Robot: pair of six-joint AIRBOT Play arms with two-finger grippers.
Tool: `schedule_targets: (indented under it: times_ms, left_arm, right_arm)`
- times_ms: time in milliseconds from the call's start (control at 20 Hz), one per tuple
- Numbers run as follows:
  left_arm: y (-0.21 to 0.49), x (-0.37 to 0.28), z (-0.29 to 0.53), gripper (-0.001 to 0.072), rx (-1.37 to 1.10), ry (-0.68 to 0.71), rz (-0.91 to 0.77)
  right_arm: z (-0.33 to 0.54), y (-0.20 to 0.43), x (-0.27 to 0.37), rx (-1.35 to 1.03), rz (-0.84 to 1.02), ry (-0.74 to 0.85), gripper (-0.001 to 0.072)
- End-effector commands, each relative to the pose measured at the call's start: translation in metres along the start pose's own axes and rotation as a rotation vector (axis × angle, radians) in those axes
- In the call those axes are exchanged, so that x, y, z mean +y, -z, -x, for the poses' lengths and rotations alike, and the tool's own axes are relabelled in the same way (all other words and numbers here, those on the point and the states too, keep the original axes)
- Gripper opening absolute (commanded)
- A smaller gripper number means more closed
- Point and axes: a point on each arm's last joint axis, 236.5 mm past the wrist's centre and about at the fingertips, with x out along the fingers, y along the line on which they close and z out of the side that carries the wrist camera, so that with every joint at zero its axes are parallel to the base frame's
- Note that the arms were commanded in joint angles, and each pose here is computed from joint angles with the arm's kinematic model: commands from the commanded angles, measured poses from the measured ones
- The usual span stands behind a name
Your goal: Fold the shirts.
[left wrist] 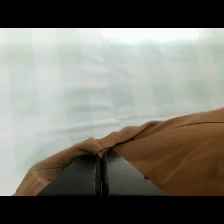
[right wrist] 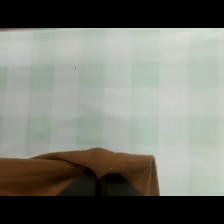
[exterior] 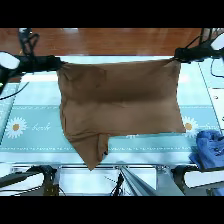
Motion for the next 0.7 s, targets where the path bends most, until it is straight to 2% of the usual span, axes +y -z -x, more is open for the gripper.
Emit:
schedule_targets:
  times_ms: [0, 200, 350, 500, 650]
  left_arm:
    - [0.023, 0.015, -0.056, 0.0029, 0.016, -0.038, -0.007]
    - [0.054, 0.012, -0.065, 0.0028, 0.136, -0.006, 0.009]
    - [0.088, -0.013, -0.032, 0.0027, 0.368, 0.089, 0.002]
    - [0.134, 0.004, -0.021, 0.0027, 0.572, 0.002, 0.027]
    - [0.161, 0.011, -0.029, 0.0028, 0.664, -0.016, 0.076]
  right_arm:
    - [-0.049, 0.005, -0.010, -0.019, -0.023, 0.012, 0.0021]
    - [-0.059, 0.040, -0.016, 0.117, -0.022, 0.005, 0.0021]
    - [-0.023, 0.075, -0.026, 0.317, 0.035, 0.040, 0.0021]
    - [-0.014, 0.104, -0.031, 0.444, 0.030, 0.042, 0.0021]
    - [-0.024, 0.129, -0.032, 0.539, 0.028, 0.027, 0.0021]
